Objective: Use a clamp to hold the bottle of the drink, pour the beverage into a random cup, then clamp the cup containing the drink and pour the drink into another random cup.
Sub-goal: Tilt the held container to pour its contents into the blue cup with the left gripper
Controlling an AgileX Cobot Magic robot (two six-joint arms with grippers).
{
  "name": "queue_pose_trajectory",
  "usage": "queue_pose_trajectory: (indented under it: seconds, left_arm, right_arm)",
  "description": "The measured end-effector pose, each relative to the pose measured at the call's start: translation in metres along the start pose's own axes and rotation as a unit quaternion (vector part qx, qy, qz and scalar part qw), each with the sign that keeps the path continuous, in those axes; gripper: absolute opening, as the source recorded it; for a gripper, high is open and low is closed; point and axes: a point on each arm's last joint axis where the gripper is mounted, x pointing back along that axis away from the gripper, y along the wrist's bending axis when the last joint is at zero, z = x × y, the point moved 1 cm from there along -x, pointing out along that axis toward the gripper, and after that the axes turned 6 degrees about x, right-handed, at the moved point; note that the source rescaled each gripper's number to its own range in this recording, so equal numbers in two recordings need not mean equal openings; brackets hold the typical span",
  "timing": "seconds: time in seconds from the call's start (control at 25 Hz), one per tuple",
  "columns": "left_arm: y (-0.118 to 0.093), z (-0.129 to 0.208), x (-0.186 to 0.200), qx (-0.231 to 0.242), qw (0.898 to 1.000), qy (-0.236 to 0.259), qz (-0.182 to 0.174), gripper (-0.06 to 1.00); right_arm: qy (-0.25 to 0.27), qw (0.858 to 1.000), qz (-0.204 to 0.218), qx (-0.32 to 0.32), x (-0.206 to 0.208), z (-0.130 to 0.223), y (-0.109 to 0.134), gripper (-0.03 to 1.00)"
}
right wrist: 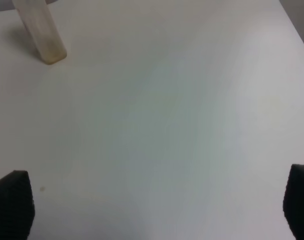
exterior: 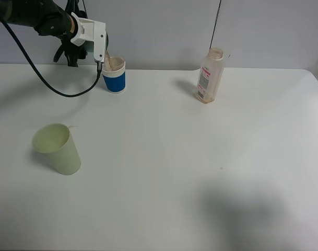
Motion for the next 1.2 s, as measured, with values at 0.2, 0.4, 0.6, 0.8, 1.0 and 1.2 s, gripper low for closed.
queue_pose_trajectory:
  seconds: [0.2,0.4,0.6,0.8,1.0,1.2]
  left_arm:
    - [0.0038,-0.0006,0.0036,-0.003,1.000,-0.001,-0.006,0.00]
    - [0.0038,-0.0024,0.0041,-0.008,1.000,-0.002,-0.006,0.00]
    - [0.0037,-0.0038,0.0044,-0.024,1.000,-0.003,-0.007,0.00]
    - [0.0038,-0.0038,0.0044,-0.035,0.999,-0.003,-0.007,0.00]
    - [0.0039,-0.0039,0.0044,-0.046,0.999,-0.004,-0.008,0.00]
    - [0.0042,-0.0048,0.0044,-0.055,0.998,-0.007,-0.010,0.00]
  right_arm:
    - [0.000,1.000,0.000,0.000,0.0000,0.0000,0.0000,1.00]
    - [0.000,1.000,0.000,0.000,0.0000,0.0000,0.0000,1.00]
    - [0.000,1.000,0.000,0.000,0.0000,0.0000,0.0000,1.00]
    - [0.000,1.000,0.000,0.000,0.0000,0.0000,0.0000,1.00]
    - [0.000,1.000,0.000,0.000,0.0000,0.0000,0.0000,1.00]
    - [0.000,1.000,0.000,0.000,0.0000,0.0000,0.0000,1.00]
